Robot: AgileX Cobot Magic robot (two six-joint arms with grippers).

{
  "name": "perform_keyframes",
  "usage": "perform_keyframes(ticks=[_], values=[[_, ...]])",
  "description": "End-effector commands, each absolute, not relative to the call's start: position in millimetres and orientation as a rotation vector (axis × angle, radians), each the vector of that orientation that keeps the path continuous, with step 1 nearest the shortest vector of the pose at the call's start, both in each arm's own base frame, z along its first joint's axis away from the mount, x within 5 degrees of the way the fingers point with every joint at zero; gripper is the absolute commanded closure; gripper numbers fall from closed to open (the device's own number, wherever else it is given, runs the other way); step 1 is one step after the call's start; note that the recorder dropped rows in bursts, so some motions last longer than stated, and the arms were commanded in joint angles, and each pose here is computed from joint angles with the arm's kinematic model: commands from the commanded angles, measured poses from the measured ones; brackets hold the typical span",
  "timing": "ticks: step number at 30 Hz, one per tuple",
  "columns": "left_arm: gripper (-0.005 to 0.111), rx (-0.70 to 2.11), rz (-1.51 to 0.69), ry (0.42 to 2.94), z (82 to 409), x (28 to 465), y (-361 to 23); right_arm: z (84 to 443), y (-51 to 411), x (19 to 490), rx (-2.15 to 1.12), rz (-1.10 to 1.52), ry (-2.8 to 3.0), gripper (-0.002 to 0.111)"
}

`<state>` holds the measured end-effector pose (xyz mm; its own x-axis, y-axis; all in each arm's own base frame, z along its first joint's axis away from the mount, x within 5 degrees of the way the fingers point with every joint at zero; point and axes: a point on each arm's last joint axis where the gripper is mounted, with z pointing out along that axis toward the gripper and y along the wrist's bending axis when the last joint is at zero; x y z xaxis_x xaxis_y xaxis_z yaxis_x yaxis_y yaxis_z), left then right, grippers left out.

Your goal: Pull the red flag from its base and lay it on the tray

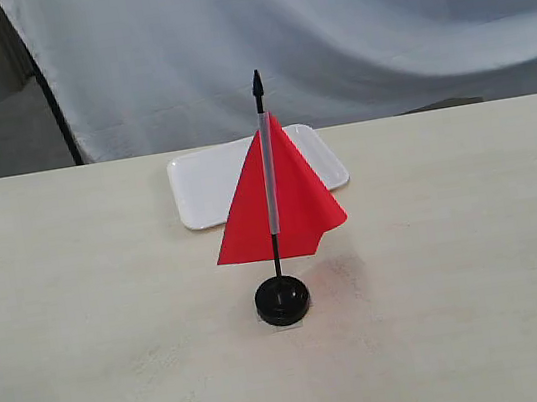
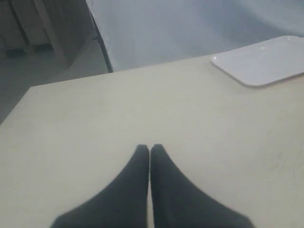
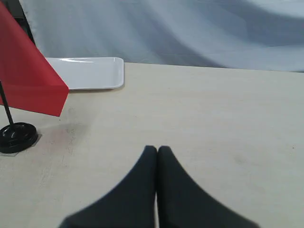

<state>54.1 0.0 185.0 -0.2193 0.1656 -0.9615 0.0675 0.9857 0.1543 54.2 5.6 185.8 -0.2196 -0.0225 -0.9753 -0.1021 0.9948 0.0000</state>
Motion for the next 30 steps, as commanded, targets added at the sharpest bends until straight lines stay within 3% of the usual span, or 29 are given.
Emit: perform_keyframes(ticks=[1, 8, 13, 19, 25, 30], values=[[0.105, 0.173, 0.079, 1.788, 185, 54, -1, 186, 6, 54, -0.107, 0.068, 1.785, 0.109], [0.105, 0.173, 0.080, 1.790, 185, 54, -1, 191, 6, 55, -0.103, 0.070, 1.727, 0.109], [0.105, 0.173, 0.080, 1.790, 185, 54, -1, 241, 5, 49, -0.070, 0.084, 1.170, 0.109], [0.105, 0.173, 0.080, 1.790, 185, 54, -1, 251, 5, 44, 0.197, 0.536, 1.038, 0.109], [0.105, 0.173, 0.080, 1.790, 185, 54, -1, 263, 3, 44, 0.212, 0.572, 0.906, 0.109], [0.105, 0.173, 0.080, 1.790, 185, 54, -1, 273, 14, 78, 0.102, 0.479, 1.132, 0.109]])
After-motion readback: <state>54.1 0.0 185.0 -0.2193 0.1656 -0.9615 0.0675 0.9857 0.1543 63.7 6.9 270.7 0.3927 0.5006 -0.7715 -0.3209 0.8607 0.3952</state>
